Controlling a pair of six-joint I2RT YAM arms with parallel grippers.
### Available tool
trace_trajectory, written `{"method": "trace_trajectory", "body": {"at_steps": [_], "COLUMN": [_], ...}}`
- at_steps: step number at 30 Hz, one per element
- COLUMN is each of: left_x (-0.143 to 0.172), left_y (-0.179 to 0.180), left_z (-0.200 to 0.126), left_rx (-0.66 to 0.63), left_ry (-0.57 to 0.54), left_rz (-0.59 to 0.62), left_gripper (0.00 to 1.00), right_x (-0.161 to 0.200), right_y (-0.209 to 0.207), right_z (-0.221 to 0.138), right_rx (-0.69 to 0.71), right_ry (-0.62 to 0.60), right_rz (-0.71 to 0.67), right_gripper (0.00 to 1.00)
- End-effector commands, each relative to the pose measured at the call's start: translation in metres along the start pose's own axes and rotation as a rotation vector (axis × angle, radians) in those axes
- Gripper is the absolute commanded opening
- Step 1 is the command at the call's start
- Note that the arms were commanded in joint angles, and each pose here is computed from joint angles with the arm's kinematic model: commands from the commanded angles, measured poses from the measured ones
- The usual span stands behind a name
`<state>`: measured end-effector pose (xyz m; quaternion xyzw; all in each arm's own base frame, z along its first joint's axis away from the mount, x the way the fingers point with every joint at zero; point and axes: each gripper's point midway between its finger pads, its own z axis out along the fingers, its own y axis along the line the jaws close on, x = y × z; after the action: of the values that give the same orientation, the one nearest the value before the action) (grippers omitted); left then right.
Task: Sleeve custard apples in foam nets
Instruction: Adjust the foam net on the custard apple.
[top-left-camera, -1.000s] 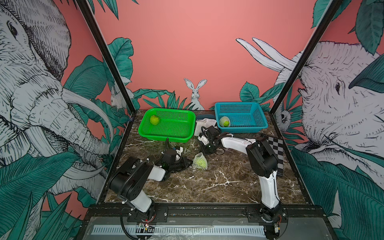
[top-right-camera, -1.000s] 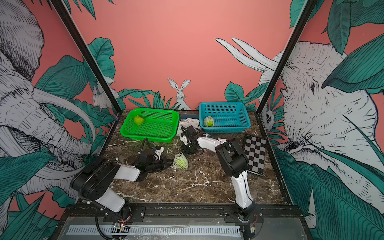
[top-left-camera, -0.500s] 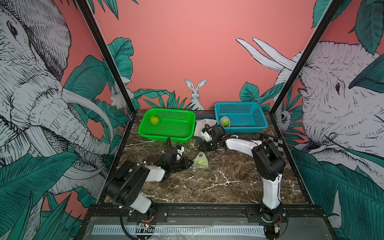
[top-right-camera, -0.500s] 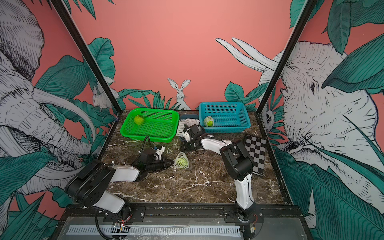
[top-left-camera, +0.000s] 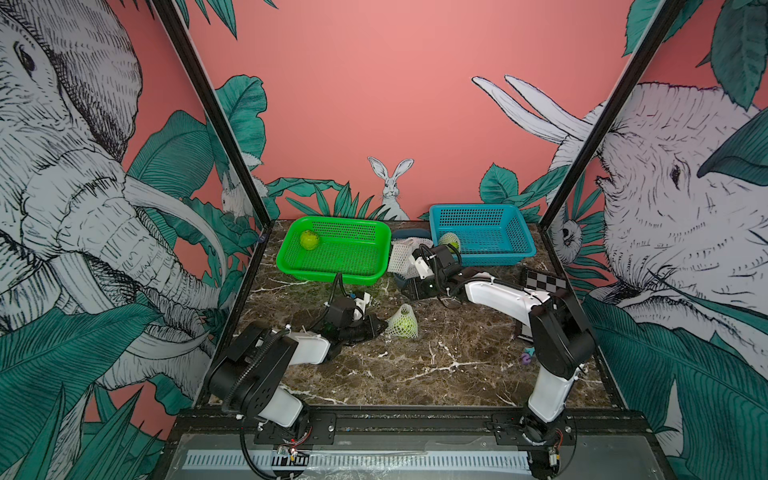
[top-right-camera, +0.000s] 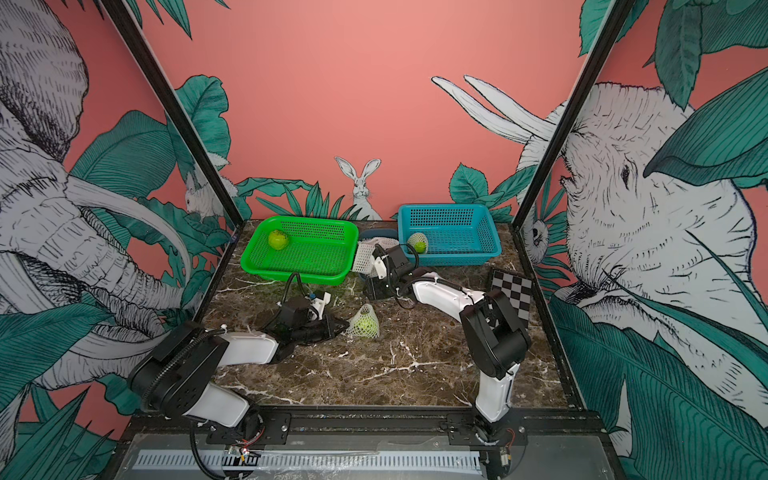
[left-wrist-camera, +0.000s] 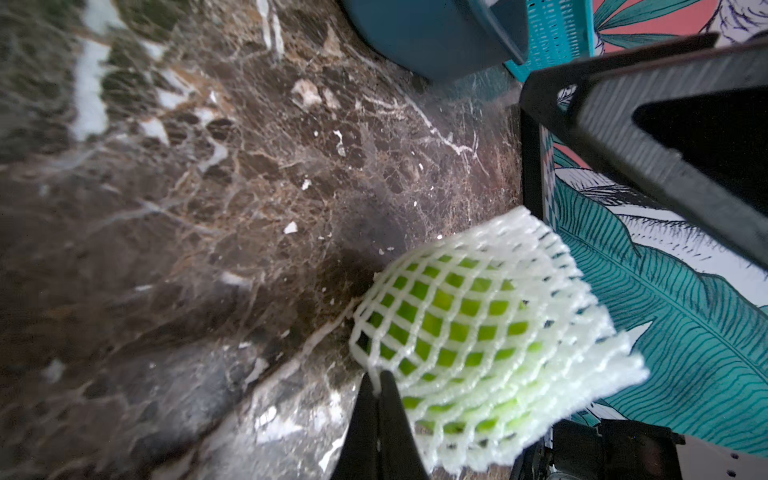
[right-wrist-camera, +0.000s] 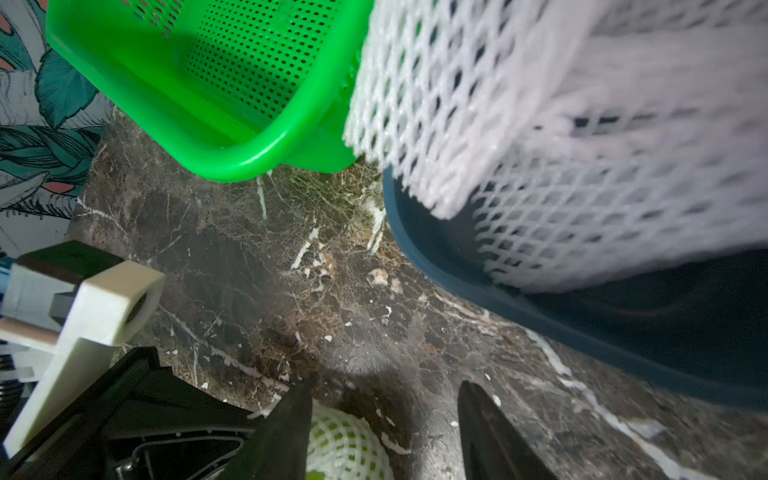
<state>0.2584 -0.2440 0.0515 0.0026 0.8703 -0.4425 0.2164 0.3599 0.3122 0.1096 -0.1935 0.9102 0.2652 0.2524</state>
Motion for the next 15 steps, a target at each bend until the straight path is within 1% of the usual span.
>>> {"method": "trace_trajectory", "body": {"at_steps": [1, 5, 8, 12, 15], "left_x": [-0.003, -0.002, -0.002, -0.001, -0.001], "left_y": [-0.005, -0.008, -0.009, -0.010, -0.012], "left_z": [-0.003, -0.002, -0.002, -0.002, -0.001], "left_rx": [0.003, 0.014, 0.014, 0.018, 0.023], "left_ry": [-0.016, -0.010, -0.010, -0.008, -0.005], "left_rz": [0.033, 0.039, 0.042, 0.046, 0.049], "left_gripper": [0.00, 0.00, 0.00, 0.00, 0.00], "right_x": [-0.008, 0.001, 0.015, 0.042, 0.061], "right_y": [-0.003, -0.005, -0.006, -0.003, 0.005], "right_z": [-0.020, -0.040, -0.054, -0.058, -0.054], "right_rx": [0.037, 0.055, 0.055, 0.005, -0.053], "right_ry": [-0.060, -0.085, -0.100, -0.089, -0.068], "right_rz": [-0.007, -0.001, 0.019, 0.060, 0.058], "right_gripper": [0.59, 0.59, 0.57, 0.49, 0.48]}}
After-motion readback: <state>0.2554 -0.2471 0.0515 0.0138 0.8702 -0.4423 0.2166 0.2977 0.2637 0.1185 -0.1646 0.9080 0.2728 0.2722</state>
